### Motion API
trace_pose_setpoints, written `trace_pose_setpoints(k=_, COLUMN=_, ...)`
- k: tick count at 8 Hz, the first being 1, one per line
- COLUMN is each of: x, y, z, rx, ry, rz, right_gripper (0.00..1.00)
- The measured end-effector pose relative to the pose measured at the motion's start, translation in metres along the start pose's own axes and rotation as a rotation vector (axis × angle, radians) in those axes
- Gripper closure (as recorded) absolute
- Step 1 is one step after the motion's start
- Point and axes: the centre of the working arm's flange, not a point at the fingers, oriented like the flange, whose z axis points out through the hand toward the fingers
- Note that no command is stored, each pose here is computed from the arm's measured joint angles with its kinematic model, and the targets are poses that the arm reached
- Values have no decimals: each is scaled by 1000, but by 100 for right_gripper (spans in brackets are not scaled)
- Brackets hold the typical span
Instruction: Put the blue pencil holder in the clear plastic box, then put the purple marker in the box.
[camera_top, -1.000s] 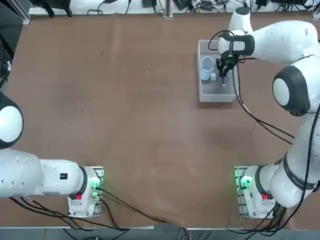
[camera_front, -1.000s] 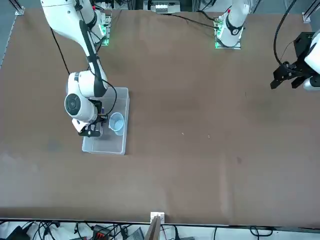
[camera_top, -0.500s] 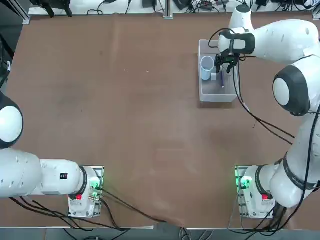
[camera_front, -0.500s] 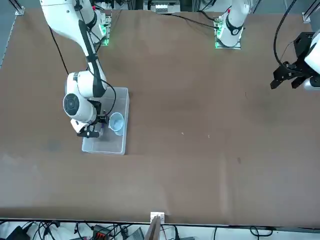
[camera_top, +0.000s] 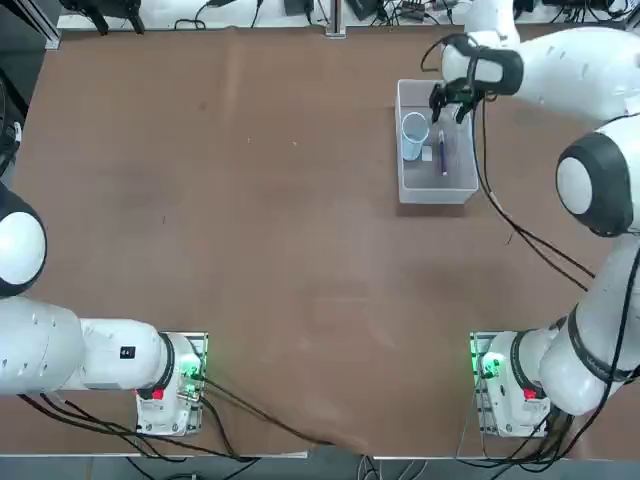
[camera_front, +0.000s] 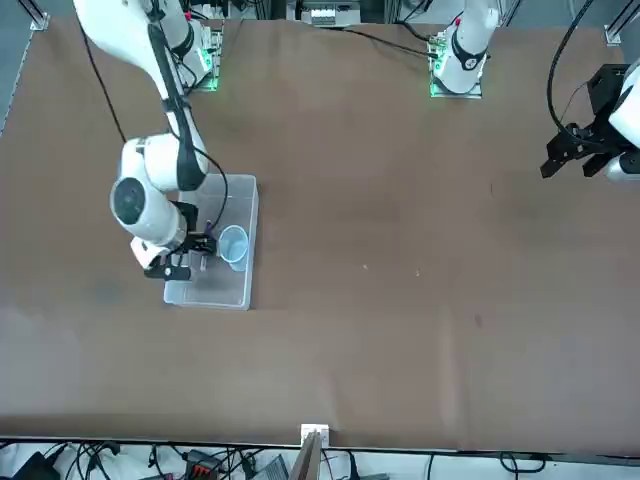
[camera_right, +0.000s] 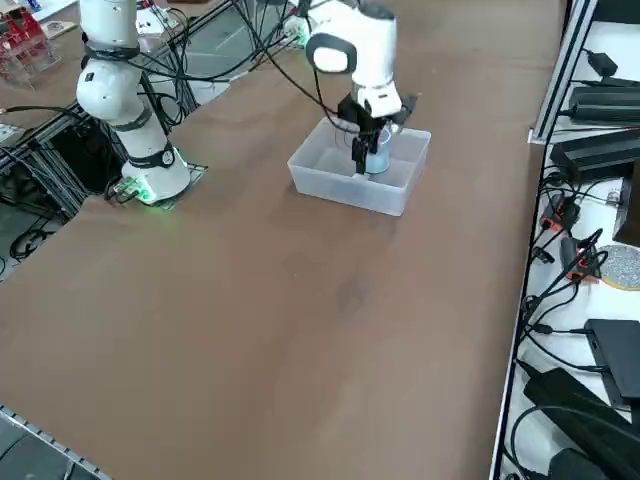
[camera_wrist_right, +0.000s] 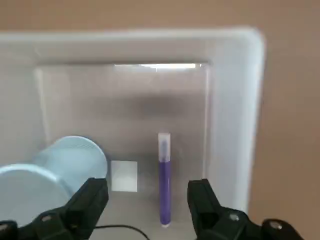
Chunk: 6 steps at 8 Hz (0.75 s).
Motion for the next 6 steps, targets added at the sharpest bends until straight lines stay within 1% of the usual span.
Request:
trace_pose_setpoints(k=4, x=13, y=13, z=-108, rx=39, ry=25, rz=16, right_gripper=6)
trace_pose_setpoints(k=6, x=18, y=29, z=-179, rx=39, ry=31, rz=14, right_gripper=2)
